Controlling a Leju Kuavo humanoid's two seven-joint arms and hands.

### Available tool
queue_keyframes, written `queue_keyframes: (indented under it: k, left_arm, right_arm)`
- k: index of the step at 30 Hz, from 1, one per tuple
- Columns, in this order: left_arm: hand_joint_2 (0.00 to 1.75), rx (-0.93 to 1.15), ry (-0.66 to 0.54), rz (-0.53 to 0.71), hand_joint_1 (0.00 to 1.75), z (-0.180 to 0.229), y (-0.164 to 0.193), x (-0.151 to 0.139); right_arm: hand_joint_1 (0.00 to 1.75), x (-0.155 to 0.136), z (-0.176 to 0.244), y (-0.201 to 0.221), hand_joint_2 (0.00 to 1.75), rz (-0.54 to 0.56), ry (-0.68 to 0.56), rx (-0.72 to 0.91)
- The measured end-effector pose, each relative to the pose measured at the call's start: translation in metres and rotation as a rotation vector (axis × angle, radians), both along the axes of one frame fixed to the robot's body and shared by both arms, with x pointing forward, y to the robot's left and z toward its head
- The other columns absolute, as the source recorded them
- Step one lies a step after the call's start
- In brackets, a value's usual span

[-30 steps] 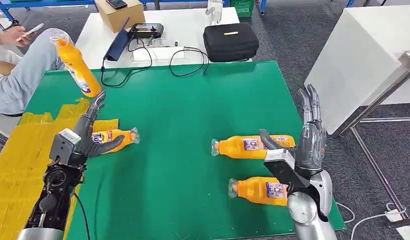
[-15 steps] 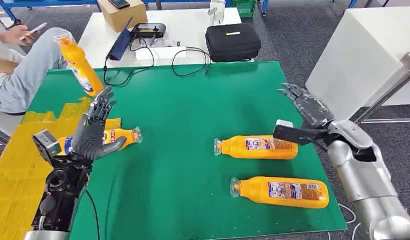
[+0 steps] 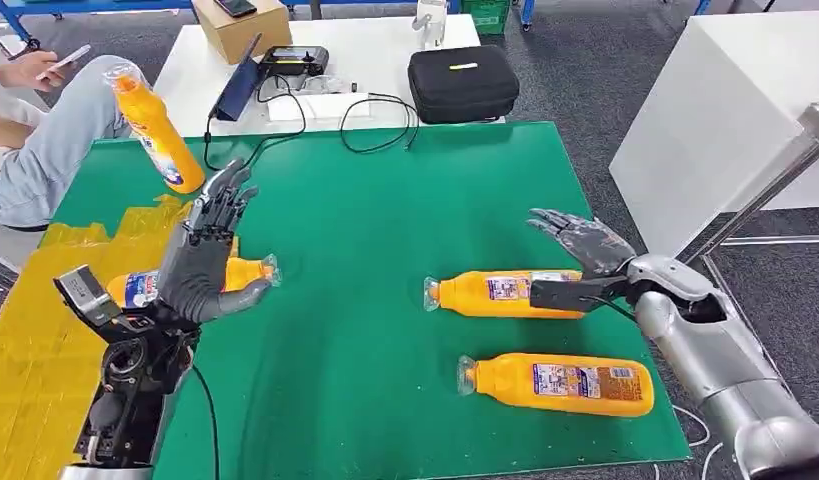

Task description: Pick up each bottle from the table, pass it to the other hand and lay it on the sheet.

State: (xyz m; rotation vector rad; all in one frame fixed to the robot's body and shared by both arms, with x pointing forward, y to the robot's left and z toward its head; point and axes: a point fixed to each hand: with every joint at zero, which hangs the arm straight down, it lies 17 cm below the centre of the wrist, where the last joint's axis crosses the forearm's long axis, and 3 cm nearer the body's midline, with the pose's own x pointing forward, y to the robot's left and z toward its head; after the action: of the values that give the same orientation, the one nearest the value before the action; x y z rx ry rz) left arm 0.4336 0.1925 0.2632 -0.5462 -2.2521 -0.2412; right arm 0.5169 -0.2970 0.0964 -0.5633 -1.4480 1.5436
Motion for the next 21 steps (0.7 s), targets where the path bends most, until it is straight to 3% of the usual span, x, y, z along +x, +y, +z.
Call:
queue_keyframes:
  k: [6,12,17,21]
  left_arm:
    - [1.75,-0.01,0.004,0.001,0.0,-0.001,0.001,-0.001]
    - [1.75,-0.021,0.009,-0.003,0.0,-0.002,0.001,-0.002]
    - [1.75,-0.022,0.015,-0.003,0.0,-0.005,0.001,-0.001]
    - [1.75,-0.021,0.024,0.0,0.0,-0.008,0.001,0.0]
  right_arm:
    - [0.0,-0.012,-0.009,0.015,1.75,0.054,0.042,0.045]
    - [0.0,-0.048,-0.029,0.023,1.75,0.129,0.118,0.072]
    - [0.0,-0.053,-0.043,0.018,1.75,0.111,0.139,0.017]
    - [0.0,-0.044,-0.059,-0.004,1.75,0.037,0.15,-0.075]
